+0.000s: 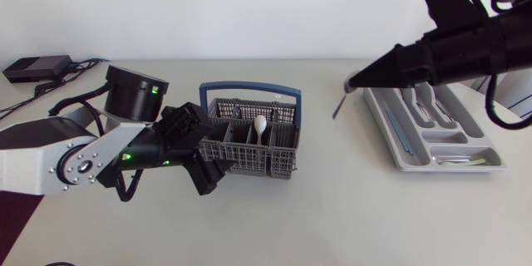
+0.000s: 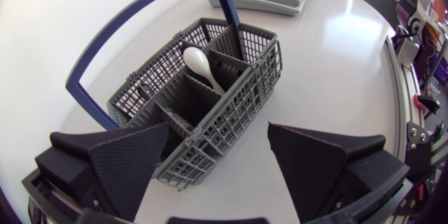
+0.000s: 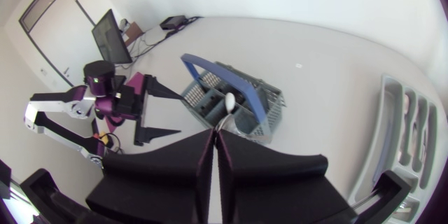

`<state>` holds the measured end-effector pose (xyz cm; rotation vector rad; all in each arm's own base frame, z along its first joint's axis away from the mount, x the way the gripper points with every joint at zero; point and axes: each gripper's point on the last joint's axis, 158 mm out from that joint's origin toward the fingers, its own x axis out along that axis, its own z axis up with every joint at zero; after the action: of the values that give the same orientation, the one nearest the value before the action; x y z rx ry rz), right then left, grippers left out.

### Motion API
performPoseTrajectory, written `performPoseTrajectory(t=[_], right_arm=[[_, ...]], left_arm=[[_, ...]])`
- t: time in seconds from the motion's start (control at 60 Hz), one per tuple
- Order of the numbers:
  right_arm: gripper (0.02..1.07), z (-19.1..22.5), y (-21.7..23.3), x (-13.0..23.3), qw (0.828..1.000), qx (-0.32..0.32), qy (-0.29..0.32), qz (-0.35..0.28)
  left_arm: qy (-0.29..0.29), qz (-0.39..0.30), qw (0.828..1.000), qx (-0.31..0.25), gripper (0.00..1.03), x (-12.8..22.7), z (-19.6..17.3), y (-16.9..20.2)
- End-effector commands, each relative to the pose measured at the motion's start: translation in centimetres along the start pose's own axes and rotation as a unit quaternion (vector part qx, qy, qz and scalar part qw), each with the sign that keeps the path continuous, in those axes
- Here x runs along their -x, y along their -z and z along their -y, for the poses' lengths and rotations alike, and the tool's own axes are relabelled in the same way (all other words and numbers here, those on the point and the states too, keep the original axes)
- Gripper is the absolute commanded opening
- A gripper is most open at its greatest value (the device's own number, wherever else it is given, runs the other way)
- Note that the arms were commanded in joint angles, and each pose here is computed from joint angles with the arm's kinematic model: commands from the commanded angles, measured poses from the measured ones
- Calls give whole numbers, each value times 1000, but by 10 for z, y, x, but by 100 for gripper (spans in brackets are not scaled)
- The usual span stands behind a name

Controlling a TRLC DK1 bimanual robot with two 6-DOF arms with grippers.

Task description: Sort the cutlery from the basket into the organizer compartments.

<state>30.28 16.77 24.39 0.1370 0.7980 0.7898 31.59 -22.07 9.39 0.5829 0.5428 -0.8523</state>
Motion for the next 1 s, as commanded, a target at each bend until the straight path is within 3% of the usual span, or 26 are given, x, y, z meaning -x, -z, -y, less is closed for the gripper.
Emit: performPoseTrajectory(t=[0.0,0.217,0.5,0.983], right_arm=[[8,26,26,6,999,5,33,-19],[8,99,69,30,987,20,153,-38],[8,201,107,65,950,26,307,-50],[8,334,152,115,911,-13,406,-70]], left_arm=[[8,-1,1000,-2,98,1,8,3],[14,4,1000,-2,98,0,14,-2],[15,2,1000,-7,98,-1,18,-6],[16,-3,1000,-15,98,-2,28,-18]])
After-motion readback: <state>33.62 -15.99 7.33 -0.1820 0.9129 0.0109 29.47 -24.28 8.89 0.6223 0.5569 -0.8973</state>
